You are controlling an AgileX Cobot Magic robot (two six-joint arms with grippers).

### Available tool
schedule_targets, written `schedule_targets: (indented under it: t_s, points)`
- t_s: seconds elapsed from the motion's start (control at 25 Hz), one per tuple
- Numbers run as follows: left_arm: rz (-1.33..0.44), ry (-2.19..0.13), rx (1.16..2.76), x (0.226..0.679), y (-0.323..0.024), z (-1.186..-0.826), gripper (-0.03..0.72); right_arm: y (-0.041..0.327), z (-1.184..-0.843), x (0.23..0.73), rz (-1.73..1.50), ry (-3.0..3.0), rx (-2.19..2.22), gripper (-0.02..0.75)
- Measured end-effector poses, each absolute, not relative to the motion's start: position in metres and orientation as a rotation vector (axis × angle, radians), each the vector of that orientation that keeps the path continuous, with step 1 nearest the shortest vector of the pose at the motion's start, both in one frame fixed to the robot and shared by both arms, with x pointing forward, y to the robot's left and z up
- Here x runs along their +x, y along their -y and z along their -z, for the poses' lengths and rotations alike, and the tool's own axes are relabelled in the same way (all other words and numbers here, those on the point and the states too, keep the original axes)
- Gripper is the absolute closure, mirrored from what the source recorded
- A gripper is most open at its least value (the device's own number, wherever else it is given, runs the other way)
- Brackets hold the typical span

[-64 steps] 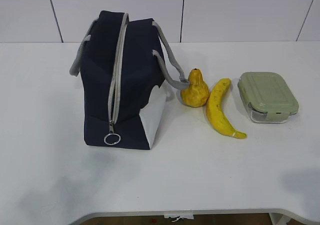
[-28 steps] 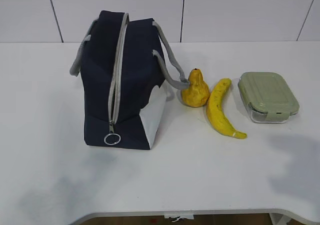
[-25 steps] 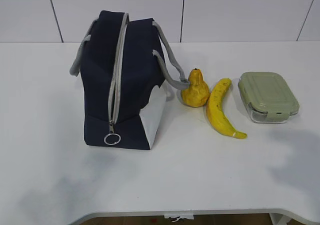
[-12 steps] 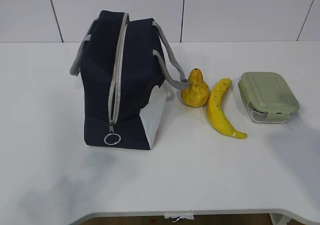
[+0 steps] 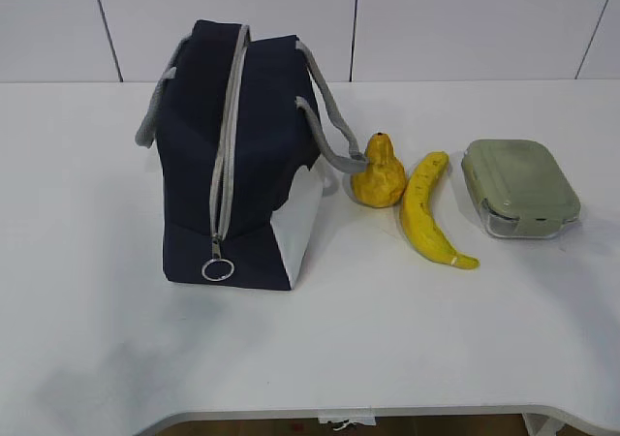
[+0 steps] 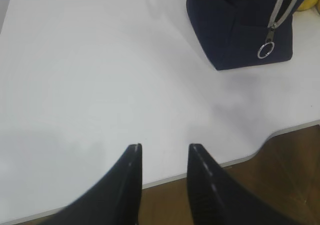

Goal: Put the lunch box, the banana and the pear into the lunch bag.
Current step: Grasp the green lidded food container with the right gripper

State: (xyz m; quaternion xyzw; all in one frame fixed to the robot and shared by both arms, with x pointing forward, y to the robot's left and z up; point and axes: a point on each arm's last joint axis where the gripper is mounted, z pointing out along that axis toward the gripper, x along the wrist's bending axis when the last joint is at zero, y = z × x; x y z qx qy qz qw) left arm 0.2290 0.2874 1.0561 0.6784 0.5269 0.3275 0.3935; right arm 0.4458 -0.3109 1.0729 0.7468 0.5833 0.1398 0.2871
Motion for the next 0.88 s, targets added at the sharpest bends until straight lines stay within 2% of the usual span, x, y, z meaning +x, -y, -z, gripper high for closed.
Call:
schedule_targets:
  t_s: [0.28, 0.68, 0.88]
  points:
    - [-0.831, -1.337, 1.721, 0.229, -0.287, -1.056, 0.449, 0.345, -1.087, 0.468, -0.379, -1.406, 2.113, 0.445]
    - [-0.831, -1.337, 1.721, 0.229, -0.287, -1.056, 0.449, 0.388, -1.079, 0.48, -0.496, -1.41, 2.227, 0.447]
    - [-0.831, -1.337, 1.721, 0.229, -0.287, -1.056, 0.449, 0.401, -1.07, 0.506, -0.664, -1.52, 2.232, 0.469]
